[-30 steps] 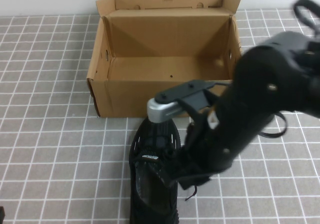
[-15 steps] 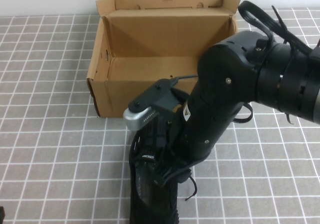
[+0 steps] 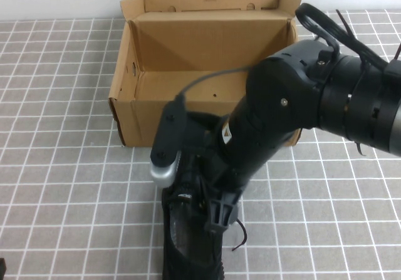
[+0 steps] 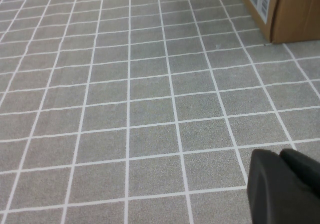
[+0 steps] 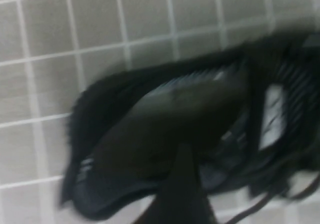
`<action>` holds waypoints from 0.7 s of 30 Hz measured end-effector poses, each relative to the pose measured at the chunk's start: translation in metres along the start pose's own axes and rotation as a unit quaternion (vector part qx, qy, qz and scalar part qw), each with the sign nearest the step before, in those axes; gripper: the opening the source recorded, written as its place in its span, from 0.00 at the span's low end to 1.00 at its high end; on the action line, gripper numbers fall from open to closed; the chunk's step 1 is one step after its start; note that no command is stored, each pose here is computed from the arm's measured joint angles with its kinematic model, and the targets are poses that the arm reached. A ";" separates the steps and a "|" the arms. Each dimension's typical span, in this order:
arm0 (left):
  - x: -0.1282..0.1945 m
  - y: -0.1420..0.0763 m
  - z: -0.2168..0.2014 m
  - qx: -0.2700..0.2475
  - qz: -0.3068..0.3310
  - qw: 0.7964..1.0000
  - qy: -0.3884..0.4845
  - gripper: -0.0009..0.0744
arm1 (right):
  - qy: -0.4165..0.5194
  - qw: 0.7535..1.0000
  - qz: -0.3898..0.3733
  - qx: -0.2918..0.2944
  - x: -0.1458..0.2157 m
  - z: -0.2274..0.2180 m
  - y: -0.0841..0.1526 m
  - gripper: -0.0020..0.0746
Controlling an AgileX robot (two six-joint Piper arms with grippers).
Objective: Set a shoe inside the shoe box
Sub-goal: Pick up the shoe from the table
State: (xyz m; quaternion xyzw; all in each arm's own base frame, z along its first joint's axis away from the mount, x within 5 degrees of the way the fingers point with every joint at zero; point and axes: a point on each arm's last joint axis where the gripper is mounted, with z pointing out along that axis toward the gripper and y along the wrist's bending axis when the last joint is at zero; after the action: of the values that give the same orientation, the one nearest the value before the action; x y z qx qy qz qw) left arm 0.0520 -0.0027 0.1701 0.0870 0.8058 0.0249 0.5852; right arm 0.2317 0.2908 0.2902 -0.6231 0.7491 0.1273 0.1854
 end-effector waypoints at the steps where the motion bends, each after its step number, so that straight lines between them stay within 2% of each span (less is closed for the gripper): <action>1: 0.000 0.000 0.000 0.000 0.000 1.000 0.000 0.01 | -0.007 1.000 -0.018 0.006 -0.001 0.000 -0.001 0.72; 6: 0.000 0.000 0.000 0.000 0.000 1.000 0.000 0.01 | -0.030 0.997 -0.073 0.024 -0.007 0.005 -0.006 0.73; 13: 0.000 0.000 0.000 0.000 0.000 1.000 0.000 0.01 | -0.005 0.997 -0.074 0.006 -0.003 0.027 -0.008 0.73; 21: 0.000 0.000 0.000 0.000 0.000 1.000 0.000 0.01 | -0.015 0.997 -0.070 0.016 -0.006 0.040 -0.013 0.73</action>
State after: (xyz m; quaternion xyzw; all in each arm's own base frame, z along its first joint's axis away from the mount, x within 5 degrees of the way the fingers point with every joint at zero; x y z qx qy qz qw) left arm 0.0520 -0.0027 0.1701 0.0870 0.8058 0.0249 0.5852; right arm 0.2503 0.3106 0.2569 -0.6690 0.7026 0.1112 0.2153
